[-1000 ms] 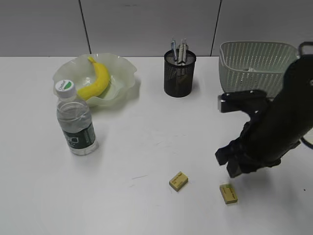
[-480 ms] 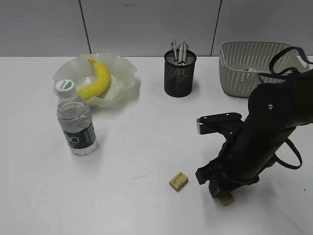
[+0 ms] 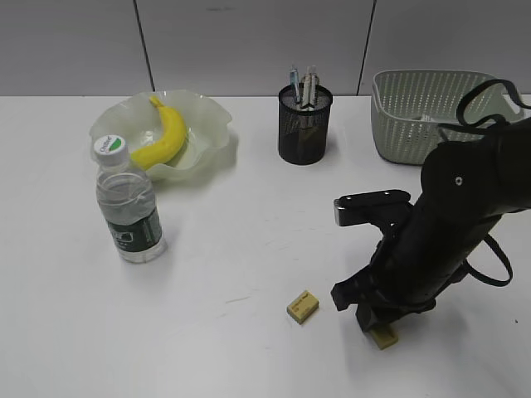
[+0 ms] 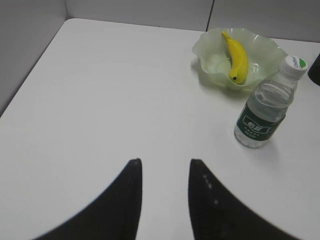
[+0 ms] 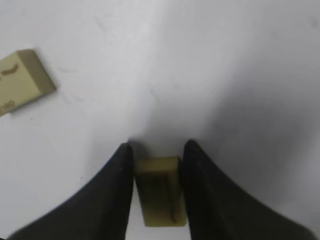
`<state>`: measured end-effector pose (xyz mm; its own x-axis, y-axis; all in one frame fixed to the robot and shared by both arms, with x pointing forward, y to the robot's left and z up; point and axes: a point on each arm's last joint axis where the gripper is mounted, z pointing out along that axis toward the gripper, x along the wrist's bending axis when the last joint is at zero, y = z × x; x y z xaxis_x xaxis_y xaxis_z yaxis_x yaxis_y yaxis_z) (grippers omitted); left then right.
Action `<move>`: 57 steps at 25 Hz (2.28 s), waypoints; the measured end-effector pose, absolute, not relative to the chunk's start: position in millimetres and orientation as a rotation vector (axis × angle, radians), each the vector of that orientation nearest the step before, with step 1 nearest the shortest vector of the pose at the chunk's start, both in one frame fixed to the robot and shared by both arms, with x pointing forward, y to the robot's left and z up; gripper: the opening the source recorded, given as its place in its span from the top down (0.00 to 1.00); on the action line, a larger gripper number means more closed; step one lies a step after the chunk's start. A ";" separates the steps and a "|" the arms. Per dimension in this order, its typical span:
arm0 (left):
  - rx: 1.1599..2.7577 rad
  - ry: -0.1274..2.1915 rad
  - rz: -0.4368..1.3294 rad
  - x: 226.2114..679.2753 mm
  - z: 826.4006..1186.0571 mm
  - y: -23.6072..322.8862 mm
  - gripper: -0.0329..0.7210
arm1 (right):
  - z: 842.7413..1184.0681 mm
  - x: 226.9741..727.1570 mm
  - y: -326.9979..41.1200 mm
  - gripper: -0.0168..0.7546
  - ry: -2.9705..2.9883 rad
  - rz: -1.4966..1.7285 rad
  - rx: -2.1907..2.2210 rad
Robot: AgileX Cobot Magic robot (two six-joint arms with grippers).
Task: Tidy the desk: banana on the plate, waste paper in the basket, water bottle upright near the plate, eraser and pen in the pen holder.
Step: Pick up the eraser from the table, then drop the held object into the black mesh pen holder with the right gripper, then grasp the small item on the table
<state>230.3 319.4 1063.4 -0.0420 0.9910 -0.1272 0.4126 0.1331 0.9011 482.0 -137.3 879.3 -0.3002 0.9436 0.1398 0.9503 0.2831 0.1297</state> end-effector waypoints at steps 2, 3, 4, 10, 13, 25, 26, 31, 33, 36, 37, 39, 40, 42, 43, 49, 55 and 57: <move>1.401 1.586 0.885 230.3 1063.4 319.4 0.64 | 878.9 482.2 -137.7 0.71 -2.498 -0.288 -1.830; 1.401 1.586 0.885 230.3 1063.4 319.4 0.64 | 878.8 482.2 -137.8 0.71 -2.504 -0.286 -1.826; 1.401 1.586 0.885 230.3 1063.4 319.4 0.64 | 879.1 482.5 -138.1 0.71 -2.514 -0.287 -1.821; 1.401 1.586 0.884 230.3 1063.4 319.3 0.64 | 927.3 522.4 -122.6 0.71 -2.762 -0.737 -1.733; 1.401 1.586 0.883 230.3 1063.4 319.3 0.64 | 976.1 571.5 -103.1 0.71 -2.828 -1.185 -1.704; 1.401 1.586 0.883 230.3 1063.4 319.3 0.64 | 1001.5 714.2 -80.1 0.71 -2.824 -1.327 -1.841; 1.401 1.586 0.883 230.3 1063.4 319.3 0.64 | 1001.1 716.5 -79.1 0.71 -2.824 -1.330 -1.842; 1.401 1.586 0.883 230.3 1063.4 319.3 0.64 | 998.3 718.1 -79.4 0.47 -2.855 -1.290 -1.834; 1.401 1.586 0.883 230.3 1063.4 319.3 0.64 | 996.7 716.4 -80.9 0.37 -2.869 -1.228 -1.836; 1.401 1.586 0.883 230.3 1063.4 319.3 0.64 | 1002.5 708.5 -85.3 0.34 -2.873 -1.096 -1.848; 1.401 1.586 0.883 230.3 1063.4 319.3 0.64 | 1007.7 703.7 -88.0 0.34 -2.878 -1.063 -1.850; 1.401 1.586 0.883 230.3 1063.4 319.3 0.64 | 1020.9 688.2 -96.2 0.36 -2.897 -1.017 -1.844; 1.401 1.586 0.883 230.3 1063.4 319.3 0.64 | 1029.4 675.4 -102.3 0.37 -2.911 -1.007 -1.834; 1.401 1.586 0.883 230.3 1063.4 319.3 0.64 | 1050.2 639.4 -118.8 0.40 -2.930 -1.033 -1.812; 1.401 1.586 0.883 230.3 1063.4 319.3 0.64 | 1049.8 617.5 -128.3 0.41 -2.936 -1.018 -1.800; 1.401 1.586 0.882 230.3 1063.3 319.2 0.64 | 1062.1 457.9 -201.7 0.49 -2.910 -0.955 -1.810; 1.401 1.586 0.880 230.2 1063.3 319.0 0.64 | 1060.7 345.6 -253.4 0.54 -2.836 -0.955 -1.872; 1.401 1.585 0.879 230.2 1063.3 318.9 0.64 | 1058.4 322.0 -263.7 0.55 -2.816 -1.029 -1.882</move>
<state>230.2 318.9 1063.3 -0.0390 0.9906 -0.1313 0.4138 0.1356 0.9002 322.0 -263.7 1058.4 -0.3783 0.9256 -0.0118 0.6999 0.2944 0.6507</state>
